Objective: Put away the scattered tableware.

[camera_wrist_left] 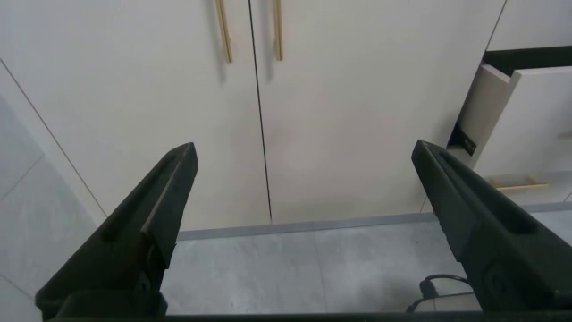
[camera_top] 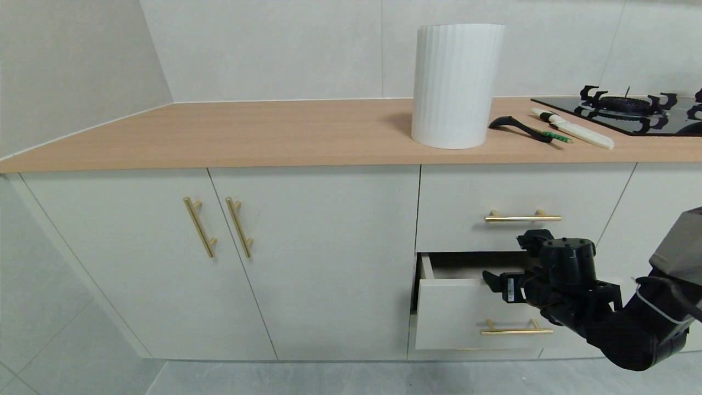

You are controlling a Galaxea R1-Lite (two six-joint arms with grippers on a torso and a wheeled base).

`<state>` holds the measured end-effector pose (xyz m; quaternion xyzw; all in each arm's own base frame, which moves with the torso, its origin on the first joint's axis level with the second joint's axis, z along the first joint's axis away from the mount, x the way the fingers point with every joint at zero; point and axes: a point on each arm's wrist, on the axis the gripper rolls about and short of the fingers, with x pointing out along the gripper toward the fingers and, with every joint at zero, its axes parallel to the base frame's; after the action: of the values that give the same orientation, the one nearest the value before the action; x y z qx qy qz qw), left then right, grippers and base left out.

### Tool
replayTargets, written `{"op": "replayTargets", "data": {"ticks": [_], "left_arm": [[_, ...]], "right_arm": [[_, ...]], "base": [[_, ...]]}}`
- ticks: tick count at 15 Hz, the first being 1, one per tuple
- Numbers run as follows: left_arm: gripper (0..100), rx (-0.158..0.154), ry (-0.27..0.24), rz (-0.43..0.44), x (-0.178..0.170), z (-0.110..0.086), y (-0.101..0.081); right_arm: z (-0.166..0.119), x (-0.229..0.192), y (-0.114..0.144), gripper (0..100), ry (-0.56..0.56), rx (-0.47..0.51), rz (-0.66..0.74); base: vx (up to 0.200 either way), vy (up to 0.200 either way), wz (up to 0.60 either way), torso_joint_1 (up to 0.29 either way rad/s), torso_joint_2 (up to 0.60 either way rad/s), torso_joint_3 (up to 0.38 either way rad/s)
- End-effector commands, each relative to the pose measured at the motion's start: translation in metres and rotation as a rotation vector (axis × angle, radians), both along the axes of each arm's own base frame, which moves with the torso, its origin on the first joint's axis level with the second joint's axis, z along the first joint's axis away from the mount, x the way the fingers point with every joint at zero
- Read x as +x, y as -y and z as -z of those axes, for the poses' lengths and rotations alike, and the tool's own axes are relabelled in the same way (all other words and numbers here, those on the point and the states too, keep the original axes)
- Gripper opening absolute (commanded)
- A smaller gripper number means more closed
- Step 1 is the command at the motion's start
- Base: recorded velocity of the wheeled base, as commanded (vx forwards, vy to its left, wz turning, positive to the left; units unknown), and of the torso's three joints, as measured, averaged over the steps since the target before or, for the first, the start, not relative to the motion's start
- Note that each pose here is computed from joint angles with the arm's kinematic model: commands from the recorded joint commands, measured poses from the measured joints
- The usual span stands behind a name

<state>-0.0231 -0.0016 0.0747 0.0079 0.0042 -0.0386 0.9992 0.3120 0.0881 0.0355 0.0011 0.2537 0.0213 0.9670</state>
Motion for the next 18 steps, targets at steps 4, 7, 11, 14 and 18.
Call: {"op": "replayTargets", "data": {"ticks": [4,7,11,14,18], "left_arm": [[100,-0.001,-0.002,-0.001,0.000,0.000,0.000],[100,0.001,0.000,-0.001,0.000,0.000,0.000],[100,-0.001,0.000,-0.001,0.000,0.000,0.000],[100,-0.001,-0.002,-0.001,0.000,0.000,0.000],[100,-0.001,-0.002,-0.001,0.000,0.000,0.000]], "right_arm": [[-0.022,-0.021,0.005,100,-0.117,-0.048,-0.044],[-0.032,-0.032,0.008,100,-0.175,-0.083,-0.079],[-0.043,-0.051,0.013,100,-0.293,-0.136,-0.167],[-0.052,-0.059,0.015,100,-0.349,-0.142,-0.180],[-0.055,-0.070,0.017,100,-0.403,-0.190,-0.217]], "base": [[0.000,0.000,0.00,0.000,0.00,0.000],[0.000,0.000,0.00,0.000,0.00,0.000],[0.000,0.000,0.00,0.000,0.00,0.000],[0.000,0.000,0.00,0.000,0.00,0.000],[0.000,0.000,0.00,0.000,0.00,0.000]]}}
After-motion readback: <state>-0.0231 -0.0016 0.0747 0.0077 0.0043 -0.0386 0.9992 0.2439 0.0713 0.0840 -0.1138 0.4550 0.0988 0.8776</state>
